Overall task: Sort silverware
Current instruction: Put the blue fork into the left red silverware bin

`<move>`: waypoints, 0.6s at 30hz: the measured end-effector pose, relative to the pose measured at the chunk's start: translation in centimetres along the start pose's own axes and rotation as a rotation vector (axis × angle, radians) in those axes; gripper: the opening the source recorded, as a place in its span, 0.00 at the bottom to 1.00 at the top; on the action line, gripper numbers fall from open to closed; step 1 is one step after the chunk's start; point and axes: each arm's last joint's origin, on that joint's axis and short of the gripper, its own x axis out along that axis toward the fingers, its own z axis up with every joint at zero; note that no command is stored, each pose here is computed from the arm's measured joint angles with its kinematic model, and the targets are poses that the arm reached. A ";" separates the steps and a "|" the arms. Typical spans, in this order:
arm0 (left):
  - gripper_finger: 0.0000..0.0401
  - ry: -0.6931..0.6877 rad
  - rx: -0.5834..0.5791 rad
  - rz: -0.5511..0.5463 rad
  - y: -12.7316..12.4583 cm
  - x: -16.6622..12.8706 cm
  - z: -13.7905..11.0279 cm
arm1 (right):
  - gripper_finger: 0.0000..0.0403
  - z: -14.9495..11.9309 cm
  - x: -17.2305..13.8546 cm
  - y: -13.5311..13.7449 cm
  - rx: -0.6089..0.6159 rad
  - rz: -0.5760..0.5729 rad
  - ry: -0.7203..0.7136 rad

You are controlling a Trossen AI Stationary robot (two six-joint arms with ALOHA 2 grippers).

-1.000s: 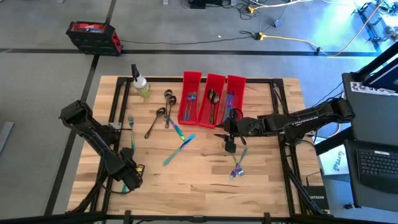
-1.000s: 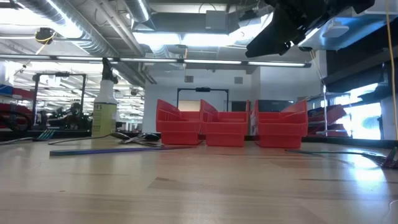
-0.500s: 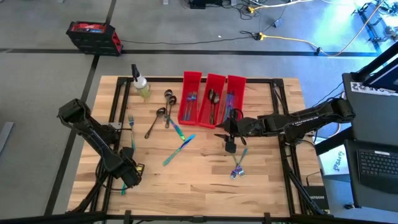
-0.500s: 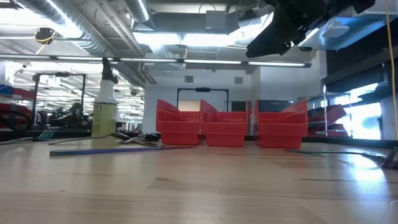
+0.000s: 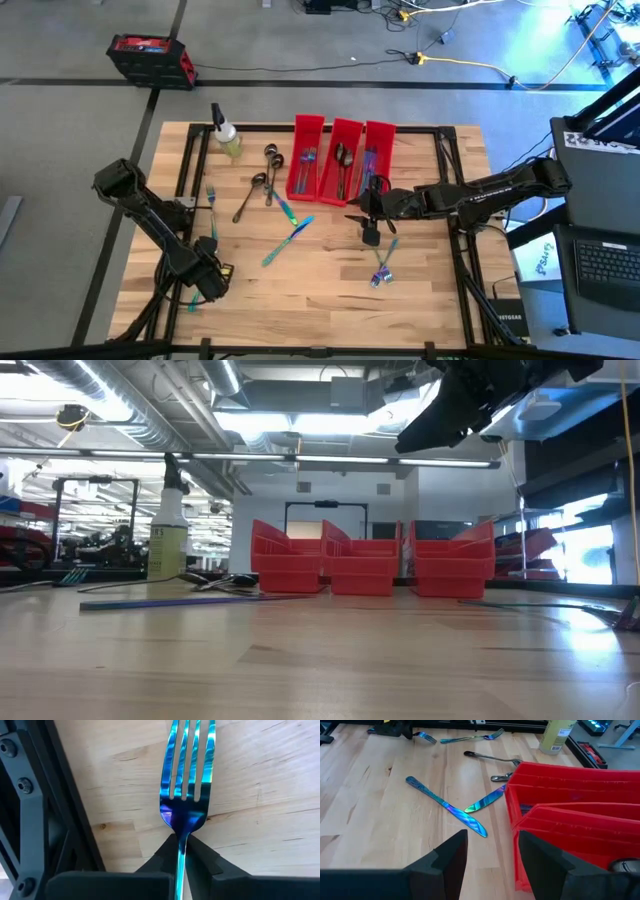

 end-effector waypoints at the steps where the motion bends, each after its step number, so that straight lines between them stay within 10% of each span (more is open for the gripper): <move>1: 0.01 0.002 0.004 0.000 0.0 0.0 0.0 | 0.41 0.0 0.0 0.0 0.000 0.000 0.000; 7: 0.00 0.026 0.014 -0.051 -0.7 -1.0 0.0 | 0.41 0.2 -0.2 0.0 -0.004 0.001 -0.016; 18: 0.00 -0.182 -0.066 -0.590 -2.2 -9.7 1.1 | 0.41 2.4 -1.0 -1.3 0.081 0.079 -0.219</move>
